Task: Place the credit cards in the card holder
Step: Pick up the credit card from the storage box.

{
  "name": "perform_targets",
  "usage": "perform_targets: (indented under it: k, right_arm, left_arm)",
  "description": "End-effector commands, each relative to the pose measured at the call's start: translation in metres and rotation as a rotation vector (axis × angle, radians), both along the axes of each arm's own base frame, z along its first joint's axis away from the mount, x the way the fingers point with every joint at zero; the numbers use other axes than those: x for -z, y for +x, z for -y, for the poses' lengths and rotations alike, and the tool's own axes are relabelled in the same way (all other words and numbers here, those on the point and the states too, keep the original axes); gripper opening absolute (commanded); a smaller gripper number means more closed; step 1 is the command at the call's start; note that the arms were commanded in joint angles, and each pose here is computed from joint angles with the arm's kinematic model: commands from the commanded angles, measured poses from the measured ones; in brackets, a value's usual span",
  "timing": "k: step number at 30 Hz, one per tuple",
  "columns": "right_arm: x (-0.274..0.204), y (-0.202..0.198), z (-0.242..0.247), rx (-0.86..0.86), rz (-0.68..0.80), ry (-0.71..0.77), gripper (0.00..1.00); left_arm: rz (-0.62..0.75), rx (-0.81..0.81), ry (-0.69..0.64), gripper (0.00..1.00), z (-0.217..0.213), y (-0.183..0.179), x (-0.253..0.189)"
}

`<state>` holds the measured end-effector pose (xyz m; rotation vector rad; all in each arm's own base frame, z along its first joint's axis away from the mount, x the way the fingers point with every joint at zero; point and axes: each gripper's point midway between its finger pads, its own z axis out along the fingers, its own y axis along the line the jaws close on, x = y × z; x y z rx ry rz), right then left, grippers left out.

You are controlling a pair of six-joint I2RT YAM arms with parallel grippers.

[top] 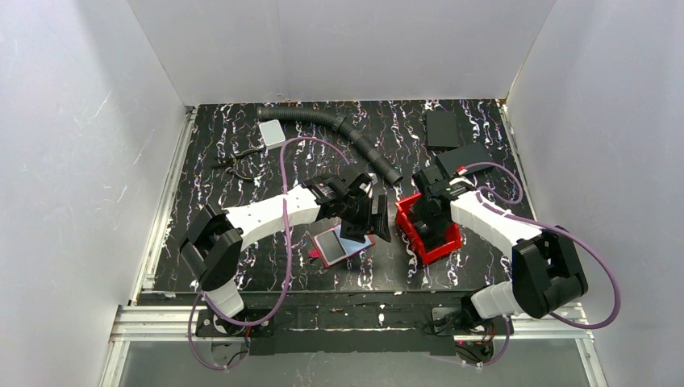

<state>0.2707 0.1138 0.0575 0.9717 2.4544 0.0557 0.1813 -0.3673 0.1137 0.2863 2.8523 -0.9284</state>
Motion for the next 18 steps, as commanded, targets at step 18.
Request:
perform_targets:
  k: [18]
  right_arm:
    - [0.027, -0.048, 0.028, 0.087, -0.231, -0.122, 0.80]
  left_arm:
    - [0.004, 0.016, -0.035, 0.75, 0.004, -0.002, -0.013]
